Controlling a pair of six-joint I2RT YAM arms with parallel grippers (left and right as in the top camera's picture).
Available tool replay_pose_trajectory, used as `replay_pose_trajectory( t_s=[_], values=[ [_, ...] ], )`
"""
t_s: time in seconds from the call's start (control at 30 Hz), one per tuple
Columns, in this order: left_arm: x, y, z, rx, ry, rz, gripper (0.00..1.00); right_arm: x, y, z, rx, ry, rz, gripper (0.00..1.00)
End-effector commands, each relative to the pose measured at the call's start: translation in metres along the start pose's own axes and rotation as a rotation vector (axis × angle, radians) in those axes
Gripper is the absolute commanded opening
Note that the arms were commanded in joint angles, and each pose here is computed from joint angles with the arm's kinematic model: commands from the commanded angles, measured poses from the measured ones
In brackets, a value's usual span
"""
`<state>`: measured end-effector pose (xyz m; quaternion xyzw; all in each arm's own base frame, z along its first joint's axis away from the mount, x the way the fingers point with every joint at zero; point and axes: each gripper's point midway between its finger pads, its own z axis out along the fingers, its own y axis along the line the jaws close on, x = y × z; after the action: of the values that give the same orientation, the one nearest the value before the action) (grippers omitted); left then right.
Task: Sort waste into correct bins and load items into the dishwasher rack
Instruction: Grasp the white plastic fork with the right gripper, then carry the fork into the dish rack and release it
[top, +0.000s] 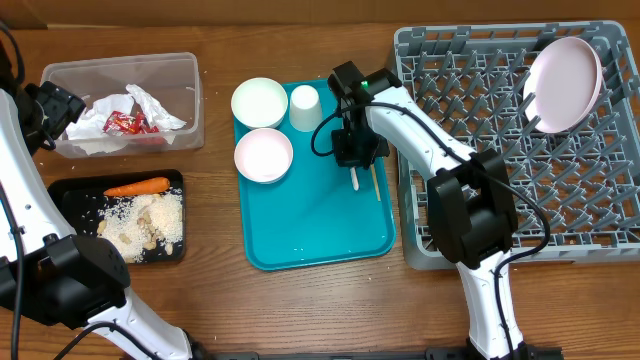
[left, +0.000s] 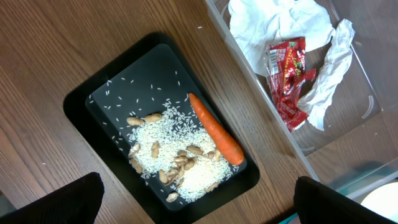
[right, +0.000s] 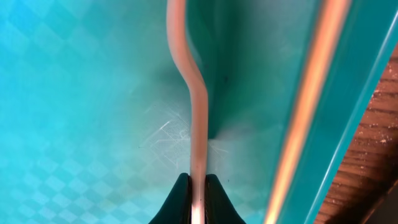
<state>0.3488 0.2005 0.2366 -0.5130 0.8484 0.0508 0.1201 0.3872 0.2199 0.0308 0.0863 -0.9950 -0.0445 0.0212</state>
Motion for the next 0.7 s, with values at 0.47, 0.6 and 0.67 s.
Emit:
replay_pose_trajectory(
  t_s=[0.47, 0.6, 0.67],
  values=[
    [-0.002, 0.002, 0.002, -0.015, -0.006, 0.009, 1.00, -0.070, -0.116, -0.210, 0.058, -0.465, 0.094, 0.04],
    [-0.001, 0.002, 0.002, -0.015, -0.006, 0.009, 1.00, -0.077, -0.148, -0.206, 0.026, -0.468, 0.071, 0.04],
    [-0.002, 0.002, 0.002, -0.015, -0.006, 0.009, 1.00, -0.080, -0.154, -0.196, -0.006, -0.445, 0.071, 0.04]
  ],
)
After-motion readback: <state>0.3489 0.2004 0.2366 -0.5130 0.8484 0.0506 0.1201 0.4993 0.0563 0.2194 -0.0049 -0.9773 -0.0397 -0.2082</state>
